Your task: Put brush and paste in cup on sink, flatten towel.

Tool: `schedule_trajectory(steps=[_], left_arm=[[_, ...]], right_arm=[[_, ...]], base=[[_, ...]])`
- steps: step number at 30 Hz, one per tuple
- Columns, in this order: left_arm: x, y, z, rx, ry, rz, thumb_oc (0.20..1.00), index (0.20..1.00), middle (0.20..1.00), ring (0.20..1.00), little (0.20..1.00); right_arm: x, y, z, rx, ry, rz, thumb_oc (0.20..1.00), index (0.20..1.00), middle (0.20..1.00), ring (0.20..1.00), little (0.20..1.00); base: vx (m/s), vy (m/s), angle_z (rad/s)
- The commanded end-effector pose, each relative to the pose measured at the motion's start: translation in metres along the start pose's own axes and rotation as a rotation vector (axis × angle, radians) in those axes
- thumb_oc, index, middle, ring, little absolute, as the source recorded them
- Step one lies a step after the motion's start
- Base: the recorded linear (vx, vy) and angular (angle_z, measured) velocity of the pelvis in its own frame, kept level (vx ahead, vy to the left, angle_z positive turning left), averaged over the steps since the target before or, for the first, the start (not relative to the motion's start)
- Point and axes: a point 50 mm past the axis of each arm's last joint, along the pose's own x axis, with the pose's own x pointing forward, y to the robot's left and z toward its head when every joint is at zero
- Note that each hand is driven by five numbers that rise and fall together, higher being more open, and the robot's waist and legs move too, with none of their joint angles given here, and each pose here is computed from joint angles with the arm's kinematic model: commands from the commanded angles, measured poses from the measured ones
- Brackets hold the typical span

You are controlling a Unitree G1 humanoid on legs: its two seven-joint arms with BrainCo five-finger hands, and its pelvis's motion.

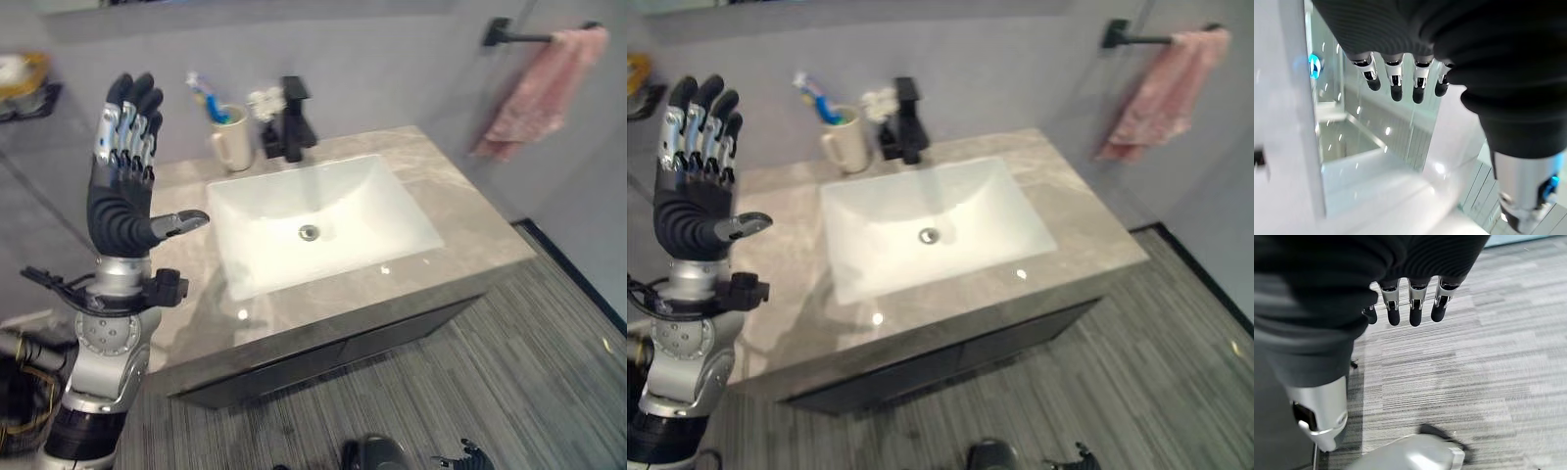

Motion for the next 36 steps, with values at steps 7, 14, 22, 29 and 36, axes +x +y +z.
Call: schedule_trajectory(steps=[7,14,22,29,36], left_arm=[[0.008,-0.058,-0.014,-0.271,0.038,-0.230,1.000,1.000,1.000,1.000,1.000],[-0.013,-0.088,-0.045,-0.240,0.207,-0.349,1.000,1.000,1.000,1.000,1.000],[-0.042,-0.104,-0.079,-0.197,0.382,-0.346,1.000,1.000,1.000,1.000,1.000],[-0.063,-0.106,-0.101,-0.071,0.503,-0.397,1.000,1.000,1.000,1.000,1.000],[-0.165,-0.042,-0.137,0.145,0.965,-0.152,1.000,1.000,1.000,1.000,1.000]], right_arm=[[-0.007,-0.011,-0.033,-0.187,0.126,0.004,1.000,1.000,1.000,1.000,1.000],[0.004,-0.033,0.013,0.041,-0.048,-0.101,1.000,1.000,1.000,1.000,1.000],[0.003,-0.038,0.040,-0.081,-0.203,-0.096,1.000,1.000,1.000,1.000,1.000],[0.002,-0.041,0.085,-0.133,-0.364,-0.149,1.000,1.000,1.000,1.000,1.000],[0.001,-0.028,0.067,-0.101,-0.312,-0.096,1.000,1.000,1.000,1.000,1.000]], base=[[0.06,-0.222,-1.00],[0.01,-0.181,-1.38],[0.15,0.132,-2.00],[-0.10,0.161,-0.77],[0.07,0.005,-0.98]])
